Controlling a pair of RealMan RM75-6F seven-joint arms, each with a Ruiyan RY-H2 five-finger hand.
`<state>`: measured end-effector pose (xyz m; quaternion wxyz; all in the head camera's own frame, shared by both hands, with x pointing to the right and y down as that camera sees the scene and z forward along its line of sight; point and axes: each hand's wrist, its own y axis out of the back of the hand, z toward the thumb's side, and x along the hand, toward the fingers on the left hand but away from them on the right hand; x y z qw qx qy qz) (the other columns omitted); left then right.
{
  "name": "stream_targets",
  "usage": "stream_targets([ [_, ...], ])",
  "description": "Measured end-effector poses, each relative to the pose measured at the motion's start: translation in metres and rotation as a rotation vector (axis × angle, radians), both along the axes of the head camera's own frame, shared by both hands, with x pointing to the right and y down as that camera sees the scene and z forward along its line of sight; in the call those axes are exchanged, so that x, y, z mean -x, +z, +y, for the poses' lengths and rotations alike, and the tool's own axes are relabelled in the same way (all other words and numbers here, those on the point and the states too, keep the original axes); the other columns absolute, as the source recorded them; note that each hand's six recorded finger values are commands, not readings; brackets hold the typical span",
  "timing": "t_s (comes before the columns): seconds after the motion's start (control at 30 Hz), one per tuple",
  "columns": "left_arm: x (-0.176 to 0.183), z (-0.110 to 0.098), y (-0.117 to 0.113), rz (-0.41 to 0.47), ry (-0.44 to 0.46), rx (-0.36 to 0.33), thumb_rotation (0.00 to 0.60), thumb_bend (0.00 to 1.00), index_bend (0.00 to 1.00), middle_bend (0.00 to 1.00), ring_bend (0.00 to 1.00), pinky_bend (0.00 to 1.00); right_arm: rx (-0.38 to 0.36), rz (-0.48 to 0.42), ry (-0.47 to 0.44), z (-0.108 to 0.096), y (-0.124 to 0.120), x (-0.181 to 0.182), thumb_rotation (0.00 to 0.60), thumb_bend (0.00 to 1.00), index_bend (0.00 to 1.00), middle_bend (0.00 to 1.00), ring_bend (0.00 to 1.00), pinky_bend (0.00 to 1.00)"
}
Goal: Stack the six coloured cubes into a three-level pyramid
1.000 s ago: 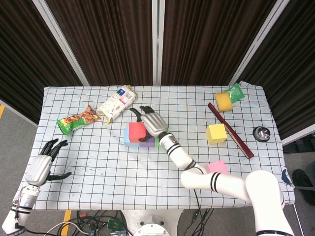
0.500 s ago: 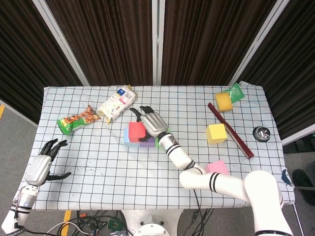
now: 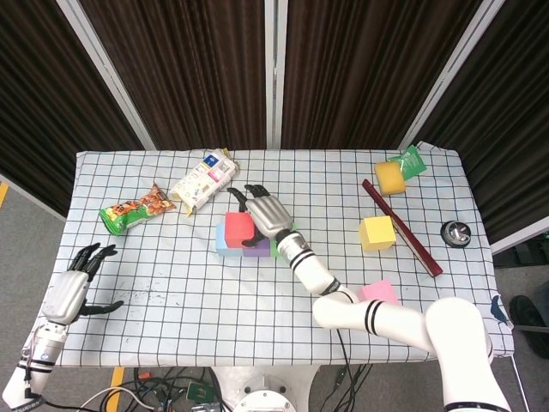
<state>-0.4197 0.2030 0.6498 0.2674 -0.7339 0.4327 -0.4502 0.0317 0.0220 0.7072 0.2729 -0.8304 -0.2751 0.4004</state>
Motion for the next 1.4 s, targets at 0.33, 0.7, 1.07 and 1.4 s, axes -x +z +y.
stream_targets([
  [0.33,-0.0009,-0.0015,-0.0014,0.006,0.002,-0.005,0.6,0.0,0.08,0.17,0.0,0.03,-0.006,-0.008,-0.009,0.0005,-0.0028,0.0017,0.6,0.11,0.0,0.45,0.04,0.0],
  [0.7,-0.0009,-0.0018,-0.0015,0.007,0.001,-0.005,0.6,0.0,0.08,0.18,0.0,0.03,-0.002,-0.004,-0.008,0.0016,-0.0002,0.0019,0.6,0.11,0.0,0.45,0.04,0.0],
  [1.07,-0.0013,-0.0017,-0.0016,0.009,0.002,-0.005,0.6,0.0,0.08,0.18,0.0,0.03,-0.004,-0.012,-0.003,0.0014,-0.0022,0.0016,0.6,0.11,0.0,0.45,0.04,0.0],
  [1.4,-0.0006,-0.0015,-0.0007,0.011,-0.001,-0.001,0.6,0.0,0.08,0.18,0.0,0.03,-0.011,-0.008,0.009,0.0004,-0.0024,0.0007,0.6,0.11,0.0,0.45,0.04,0.0],
])
